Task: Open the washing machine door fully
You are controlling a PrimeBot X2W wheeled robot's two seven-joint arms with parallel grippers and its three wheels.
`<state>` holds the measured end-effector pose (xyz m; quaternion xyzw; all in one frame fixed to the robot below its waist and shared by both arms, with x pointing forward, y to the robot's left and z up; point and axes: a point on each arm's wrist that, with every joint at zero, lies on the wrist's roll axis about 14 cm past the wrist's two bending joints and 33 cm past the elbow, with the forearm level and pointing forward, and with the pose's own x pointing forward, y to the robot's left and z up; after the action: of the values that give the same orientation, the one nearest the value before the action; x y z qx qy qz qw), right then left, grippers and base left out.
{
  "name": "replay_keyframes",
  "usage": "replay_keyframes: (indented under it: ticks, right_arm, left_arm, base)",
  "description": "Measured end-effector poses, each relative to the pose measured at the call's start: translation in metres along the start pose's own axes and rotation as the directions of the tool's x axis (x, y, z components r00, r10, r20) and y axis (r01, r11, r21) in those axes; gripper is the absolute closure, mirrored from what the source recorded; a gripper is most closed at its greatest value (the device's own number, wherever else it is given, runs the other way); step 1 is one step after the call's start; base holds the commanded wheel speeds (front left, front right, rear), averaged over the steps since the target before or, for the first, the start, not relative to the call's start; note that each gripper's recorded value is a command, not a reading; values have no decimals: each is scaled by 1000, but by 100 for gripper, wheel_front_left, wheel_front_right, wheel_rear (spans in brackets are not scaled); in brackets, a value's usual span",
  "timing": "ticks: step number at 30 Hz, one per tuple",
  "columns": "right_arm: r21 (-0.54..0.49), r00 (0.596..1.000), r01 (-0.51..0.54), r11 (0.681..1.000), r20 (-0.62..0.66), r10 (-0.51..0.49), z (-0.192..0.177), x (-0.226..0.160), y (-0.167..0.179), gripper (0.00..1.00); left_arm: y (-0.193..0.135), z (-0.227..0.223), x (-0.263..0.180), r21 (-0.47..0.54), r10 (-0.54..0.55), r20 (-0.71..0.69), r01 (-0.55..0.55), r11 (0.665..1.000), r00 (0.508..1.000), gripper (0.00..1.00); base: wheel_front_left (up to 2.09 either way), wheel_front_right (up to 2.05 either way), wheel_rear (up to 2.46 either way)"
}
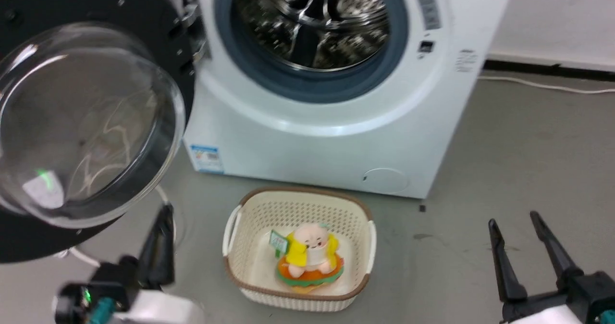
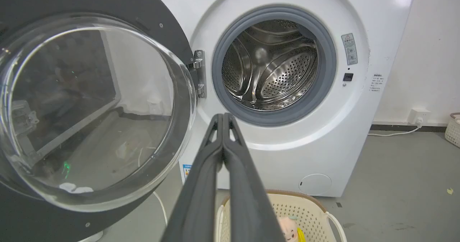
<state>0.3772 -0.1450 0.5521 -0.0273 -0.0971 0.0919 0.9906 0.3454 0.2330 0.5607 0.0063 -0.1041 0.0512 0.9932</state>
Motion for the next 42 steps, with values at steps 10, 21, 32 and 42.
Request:
replay_keyframes:
  ticks: [10, 21, 32, 42]
  right_arm:
    - [32, 997, 73, 997, -39, -71, -6, -40, -15, 0]
    - [41, 994, 95, 995, -63, -93, -14, -50, -20, 0]
    - [55, 993, 91, 994, -81, -86, -22, -49, -18, 100]
    - [54, 992, 92, 994, -94, -87, -24, -49, -18, 100]
  left_arm:
    - [-56, -31, -22, -34, -111, -95, 108, 994, 989, 0]
    - [-69, -53, -34, -37, -147, -163, 143, 989, 976, 0]
    - [-67, -62, -38, -64, -135, -189, 125, 990, 973, 100]
    - [-66, -64, -37, -62, -131, -203, 121, 991, 970, 100]
  base:
    - [0, 0, 0]
    - [0, 0, 0]
    - [0, 0, 0]
    - [0, 0, 0]
